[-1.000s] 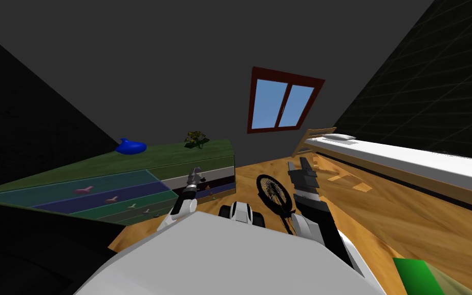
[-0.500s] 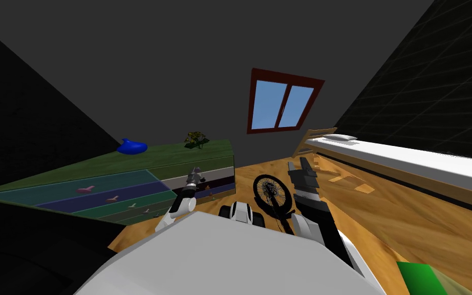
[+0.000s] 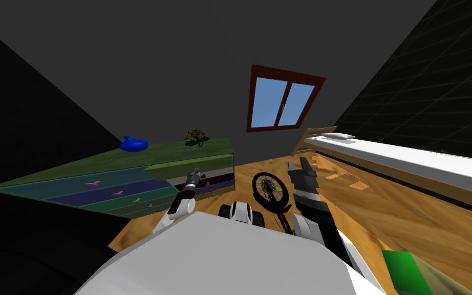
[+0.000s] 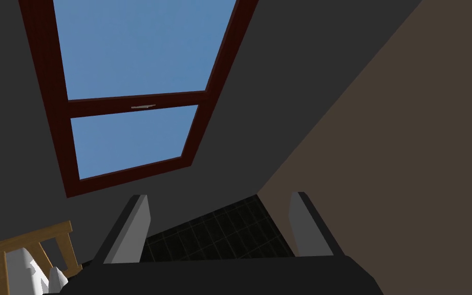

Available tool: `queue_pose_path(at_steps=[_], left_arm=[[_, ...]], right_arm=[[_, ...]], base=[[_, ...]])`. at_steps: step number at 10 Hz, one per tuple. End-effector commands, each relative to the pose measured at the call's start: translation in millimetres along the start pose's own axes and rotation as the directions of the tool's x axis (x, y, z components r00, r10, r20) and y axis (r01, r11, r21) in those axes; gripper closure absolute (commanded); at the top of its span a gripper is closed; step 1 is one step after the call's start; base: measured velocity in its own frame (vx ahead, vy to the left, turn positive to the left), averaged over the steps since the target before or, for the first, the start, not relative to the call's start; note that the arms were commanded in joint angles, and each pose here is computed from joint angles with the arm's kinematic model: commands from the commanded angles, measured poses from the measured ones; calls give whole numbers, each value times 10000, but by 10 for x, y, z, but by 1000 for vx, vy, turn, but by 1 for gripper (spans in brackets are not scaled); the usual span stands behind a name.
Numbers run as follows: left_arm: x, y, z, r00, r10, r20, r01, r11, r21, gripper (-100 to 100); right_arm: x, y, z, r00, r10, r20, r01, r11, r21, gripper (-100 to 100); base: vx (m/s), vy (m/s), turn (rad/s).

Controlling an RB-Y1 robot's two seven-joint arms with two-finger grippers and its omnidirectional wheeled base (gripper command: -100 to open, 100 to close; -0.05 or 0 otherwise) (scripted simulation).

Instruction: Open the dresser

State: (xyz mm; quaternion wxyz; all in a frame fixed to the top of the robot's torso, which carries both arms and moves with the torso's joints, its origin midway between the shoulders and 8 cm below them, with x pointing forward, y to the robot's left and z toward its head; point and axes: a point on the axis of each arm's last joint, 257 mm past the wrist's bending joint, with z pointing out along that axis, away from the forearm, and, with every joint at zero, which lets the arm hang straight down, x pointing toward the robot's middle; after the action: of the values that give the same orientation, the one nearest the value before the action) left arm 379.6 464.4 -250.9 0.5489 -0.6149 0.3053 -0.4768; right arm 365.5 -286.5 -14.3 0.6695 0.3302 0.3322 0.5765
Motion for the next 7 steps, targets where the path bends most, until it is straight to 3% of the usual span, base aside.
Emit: queue_pose_path(at_steps=[1,6,7], left_arm=[[-6,0,-27,10000,6,5,-6,10000,-40,100],[21,-57,-129,9999,-4,-108,4,10000,46,100],[11,4,-132,10000,-12,-65,11,9999,-100,100]], right_arm=[[0,0,0,10000,0,0,0,10000,1,0],[0,0,0,10000,-1,0,1,10000,0,0],[0,0,0,10000,-1,0,1,10000,0,0]], base=[[-83,-58,12],[-158,-61,15],[-89,-29,-7]])
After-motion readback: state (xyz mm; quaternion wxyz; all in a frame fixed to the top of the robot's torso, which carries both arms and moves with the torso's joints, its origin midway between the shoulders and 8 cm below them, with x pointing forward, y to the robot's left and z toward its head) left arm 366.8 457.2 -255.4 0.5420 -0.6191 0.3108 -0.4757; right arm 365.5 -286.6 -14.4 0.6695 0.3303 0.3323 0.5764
